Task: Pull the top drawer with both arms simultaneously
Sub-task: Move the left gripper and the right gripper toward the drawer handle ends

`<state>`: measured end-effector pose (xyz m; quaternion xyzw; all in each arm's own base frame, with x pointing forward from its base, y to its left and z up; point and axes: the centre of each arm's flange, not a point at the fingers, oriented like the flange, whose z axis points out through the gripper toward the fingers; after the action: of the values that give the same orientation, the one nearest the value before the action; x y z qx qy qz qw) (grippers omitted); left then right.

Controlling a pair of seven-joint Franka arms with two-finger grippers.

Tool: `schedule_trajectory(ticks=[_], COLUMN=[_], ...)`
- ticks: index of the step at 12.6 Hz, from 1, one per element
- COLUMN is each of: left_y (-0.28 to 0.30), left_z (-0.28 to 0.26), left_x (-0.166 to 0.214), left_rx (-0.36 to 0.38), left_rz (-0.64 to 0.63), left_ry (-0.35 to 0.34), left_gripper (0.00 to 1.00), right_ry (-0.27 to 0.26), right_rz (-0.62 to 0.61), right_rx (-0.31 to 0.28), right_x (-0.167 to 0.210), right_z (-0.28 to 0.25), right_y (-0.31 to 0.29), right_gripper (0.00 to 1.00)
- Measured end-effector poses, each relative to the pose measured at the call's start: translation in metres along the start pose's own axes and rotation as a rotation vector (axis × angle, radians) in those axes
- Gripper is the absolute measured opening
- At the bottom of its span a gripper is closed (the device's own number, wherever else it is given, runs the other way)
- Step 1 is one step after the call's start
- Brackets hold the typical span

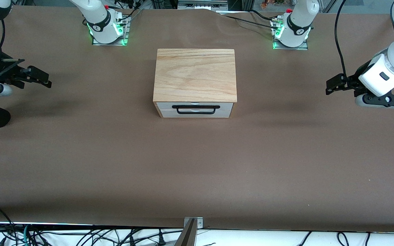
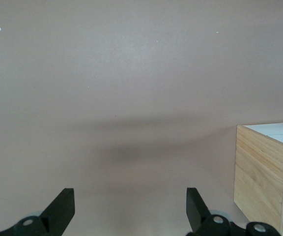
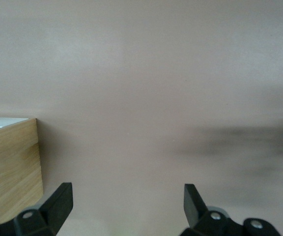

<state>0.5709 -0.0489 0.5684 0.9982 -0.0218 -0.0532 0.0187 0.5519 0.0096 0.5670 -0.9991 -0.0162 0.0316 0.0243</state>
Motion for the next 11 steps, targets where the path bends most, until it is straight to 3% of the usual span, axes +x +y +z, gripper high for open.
schedule_trajectory(ticks=[4,9,10,11], left_y=[0.010,0.036,0.046,0.055], left_z=[0.022,0.106,0.116,0.127], left_x=[0.011,0.050,0.055,0.060], left_rx=[-0.096,-0.318,-0.365,-0.434], left_rz=[-0.001,-0.026,-0.015,0.020], left_ry=[-0.044,-0.183,-0.198,-0.211], left_gripper=[1.00,1.00,1.00,1.00], right_ry=[-0.013,-0.057,-0.063,-0.075], right_rz=[-0.042,-0.083,-0.091,-0.091], right_rx=[-0.003,-0.009,0.014,0.081], right_x=[0.002,0.014,0.014,0.016], right_z=[0.006,0.033,0.036,0.042], right_y=[-0.024,-0.048,-0.057,-0.069], right_gripper=[1.00,1.00,1.00,1.00])
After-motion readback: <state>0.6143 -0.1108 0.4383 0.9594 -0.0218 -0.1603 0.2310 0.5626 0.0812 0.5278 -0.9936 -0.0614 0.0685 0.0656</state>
